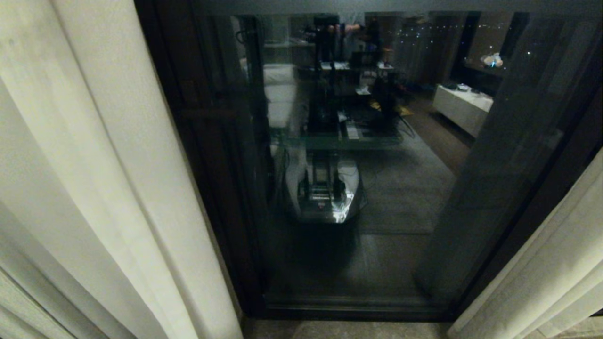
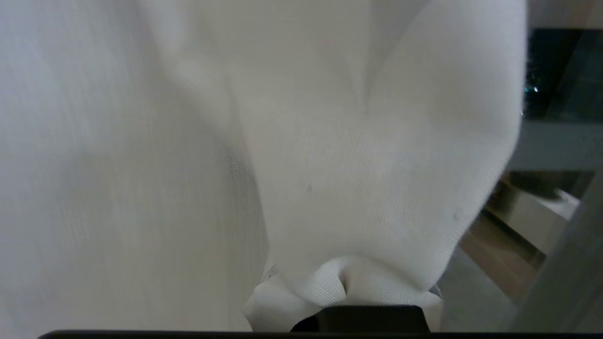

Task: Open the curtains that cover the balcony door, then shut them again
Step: Close the inner curtains on both sides

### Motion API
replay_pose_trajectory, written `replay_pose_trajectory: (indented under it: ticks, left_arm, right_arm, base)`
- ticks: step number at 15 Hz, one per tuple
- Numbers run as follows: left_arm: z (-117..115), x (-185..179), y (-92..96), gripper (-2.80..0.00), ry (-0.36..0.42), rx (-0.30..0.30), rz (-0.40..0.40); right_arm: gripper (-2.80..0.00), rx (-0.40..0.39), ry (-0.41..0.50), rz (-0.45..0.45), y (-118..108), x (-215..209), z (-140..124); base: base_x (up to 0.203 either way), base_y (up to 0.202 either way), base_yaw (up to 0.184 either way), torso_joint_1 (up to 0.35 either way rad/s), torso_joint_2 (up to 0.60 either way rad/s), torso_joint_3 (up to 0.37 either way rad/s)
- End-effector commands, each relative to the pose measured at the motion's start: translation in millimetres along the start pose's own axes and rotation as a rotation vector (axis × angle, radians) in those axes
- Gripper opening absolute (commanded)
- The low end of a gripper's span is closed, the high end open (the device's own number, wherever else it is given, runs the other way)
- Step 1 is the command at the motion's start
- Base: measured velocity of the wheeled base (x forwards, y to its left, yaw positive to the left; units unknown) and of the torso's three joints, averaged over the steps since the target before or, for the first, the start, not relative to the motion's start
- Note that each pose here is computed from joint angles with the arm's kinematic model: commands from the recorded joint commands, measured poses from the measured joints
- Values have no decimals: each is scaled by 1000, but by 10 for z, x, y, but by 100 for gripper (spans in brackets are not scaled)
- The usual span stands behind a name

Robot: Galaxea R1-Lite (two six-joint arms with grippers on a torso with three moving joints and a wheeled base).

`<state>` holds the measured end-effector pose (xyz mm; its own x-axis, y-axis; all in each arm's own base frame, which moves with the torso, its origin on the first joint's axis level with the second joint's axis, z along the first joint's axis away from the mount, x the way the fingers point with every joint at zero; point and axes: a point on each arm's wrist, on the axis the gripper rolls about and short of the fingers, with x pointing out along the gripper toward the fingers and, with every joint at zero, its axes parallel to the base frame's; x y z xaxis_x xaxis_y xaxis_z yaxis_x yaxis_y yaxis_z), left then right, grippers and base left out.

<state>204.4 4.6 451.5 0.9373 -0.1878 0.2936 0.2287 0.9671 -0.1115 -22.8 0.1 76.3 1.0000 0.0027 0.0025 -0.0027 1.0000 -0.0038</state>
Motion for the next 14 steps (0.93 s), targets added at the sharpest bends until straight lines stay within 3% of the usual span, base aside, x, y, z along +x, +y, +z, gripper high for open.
replay_pose_trajectory:
  ticks: [1, 14]
  left_arm:
    - [-102, 41, 12, -280, 35, -12, -3]
    - [-201, 125, 40, -280, 67, -20, -11]
  right_arm:
    - [-280, -1, -1, 0, 0, 0, 0]
    - [-280, -1, -1, 0, 0, 0, 0]
  base:
    - [0, 0, 0, 0, 0, 0]
    - [0, 0, 0, 0, 0, 0]
